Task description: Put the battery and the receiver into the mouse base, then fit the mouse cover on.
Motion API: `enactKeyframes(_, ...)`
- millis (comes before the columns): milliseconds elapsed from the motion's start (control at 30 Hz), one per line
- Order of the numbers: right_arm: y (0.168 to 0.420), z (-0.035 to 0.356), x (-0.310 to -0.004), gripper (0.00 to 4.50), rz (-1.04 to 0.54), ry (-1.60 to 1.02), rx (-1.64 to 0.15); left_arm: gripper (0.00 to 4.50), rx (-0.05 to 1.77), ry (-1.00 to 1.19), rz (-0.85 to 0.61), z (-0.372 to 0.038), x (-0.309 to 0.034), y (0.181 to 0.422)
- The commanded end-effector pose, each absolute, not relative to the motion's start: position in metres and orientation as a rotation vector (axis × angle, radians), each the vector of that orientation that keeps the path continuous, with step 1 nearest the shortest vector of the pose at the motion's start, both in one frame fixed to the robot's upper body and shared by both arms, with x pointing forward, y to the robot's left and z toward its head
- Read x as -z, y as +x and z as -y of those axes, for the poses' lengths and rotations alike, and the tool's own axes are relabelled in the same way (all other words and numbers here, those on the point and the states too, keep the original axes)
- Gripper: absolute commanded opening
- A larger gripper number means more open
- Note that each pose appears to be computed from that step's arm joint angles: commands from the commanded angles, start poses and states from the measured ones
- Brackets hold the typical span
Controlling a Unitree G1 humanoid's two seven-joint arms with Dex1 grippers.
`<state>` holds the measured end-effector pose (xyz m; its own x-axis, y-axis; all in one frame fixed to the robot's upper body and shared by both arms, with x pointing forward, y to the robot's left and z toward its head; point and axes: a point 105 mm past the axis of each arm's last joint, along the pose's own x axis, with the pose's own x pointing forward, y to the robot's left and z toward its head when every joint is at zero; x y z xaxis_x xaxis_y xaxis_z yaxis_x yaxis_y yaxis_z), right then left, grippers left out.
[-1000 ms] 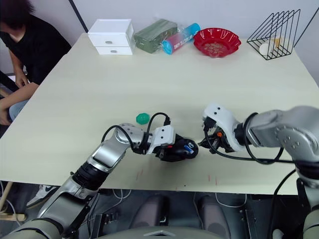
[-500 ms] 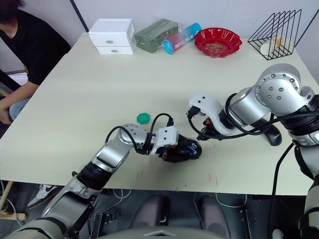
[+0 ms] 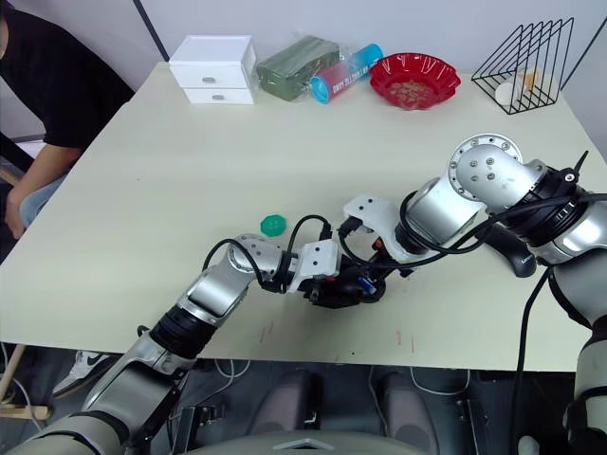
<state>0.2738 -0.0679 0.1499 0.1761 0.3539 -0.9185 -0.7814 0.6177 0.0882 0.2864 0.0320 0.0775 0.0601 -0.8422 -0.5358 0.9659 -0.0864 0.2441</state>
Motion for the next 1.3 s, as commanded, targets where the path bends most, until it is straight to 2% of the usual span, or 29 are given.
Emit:
enactKeyframes(33, 0.279, 0.065, -0.159, 0.00, -1.096, -0.462, -0.827, 2.96, 1.523, 0.687, -0.323, -0.035, -0.056, 0.284)
enactKeyframes(1300, 0.275, 0.060, -0.150, 0.00, -1.130, -0.498, -0.839, 2.96, 1.535, 0.672, -0.387, -0.034, -0.054, 0.274)
